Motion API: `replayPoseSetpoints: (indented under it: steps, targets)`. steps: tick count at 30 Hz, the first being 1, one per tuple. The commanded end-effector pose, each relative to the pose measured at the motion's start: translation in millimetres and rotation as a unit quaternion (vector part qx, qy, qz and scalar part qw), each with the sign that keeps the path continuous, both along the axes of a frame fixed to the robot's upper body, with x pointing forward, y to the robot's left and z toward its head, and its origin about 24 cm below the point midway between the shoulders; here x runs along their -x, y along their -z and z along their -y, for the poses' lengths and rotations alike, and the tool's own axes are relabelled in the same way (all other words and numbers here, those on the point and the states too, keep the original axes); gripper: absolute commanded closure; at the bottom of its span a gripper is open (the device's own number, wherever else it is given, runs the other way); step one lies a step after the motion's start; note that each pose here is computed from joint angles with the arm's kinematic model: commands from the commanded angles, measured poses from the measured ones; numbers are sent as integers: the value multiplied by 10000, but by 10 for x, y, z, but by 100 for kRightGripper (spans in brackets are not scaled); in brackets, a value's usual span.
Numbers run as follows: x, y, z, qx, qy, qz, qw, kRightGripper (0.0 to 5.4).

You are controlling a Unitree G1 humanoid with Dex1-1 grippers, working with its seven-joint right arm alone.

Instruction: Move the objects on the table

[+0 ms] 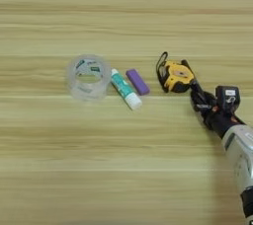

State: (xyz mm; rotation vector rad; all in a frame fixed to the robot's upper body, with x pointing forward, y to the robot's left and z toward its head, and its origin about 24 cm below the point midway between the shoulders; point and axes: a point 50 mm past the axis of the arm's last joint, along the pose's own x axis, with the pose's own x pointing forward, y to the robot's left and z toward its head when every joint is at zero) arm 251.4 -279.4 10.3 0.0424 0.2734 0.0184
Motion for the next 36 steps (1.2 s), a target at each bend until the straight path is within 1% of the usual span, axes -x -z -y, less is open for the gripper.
replayPoseSetpoints:
  steps: [1, 7, 15, 18, 20, 21, 22, 26, 27, 29, 32, 36]
  targets:
    - [-128, -241, 46, 382, -27, 443, 9983, 365]
    - [-126, -249, 38, 395, -67, 473, 9981, 296]
    - [-124, -256, 40, 398, -72, 484, 9980, 174]
    - [-122, -258, 43, 401, -77, 492, 9980, 143]
    - [-119, -266, 42, 405, -86, 509, 9978, 110]
    - [-115, -280, 38, 412, -103, 536, 9977, 98]
    - [-110, -298, 34, 424, -121, 571, 9974, 98]
    - [-87, -369, 36, 483, -153, 696, 9963, 42]
    - [-82, -383, 40, 494, -153, 718, 9961, 20]
    - [-72, -403, 50, 523, -148, 749, 9957, 5]
    - [-54, -447, 55, 573, -168, 823, 9948, 5]
    - [-5, -586, 23, 723, -274, 1079, 9912, 5]
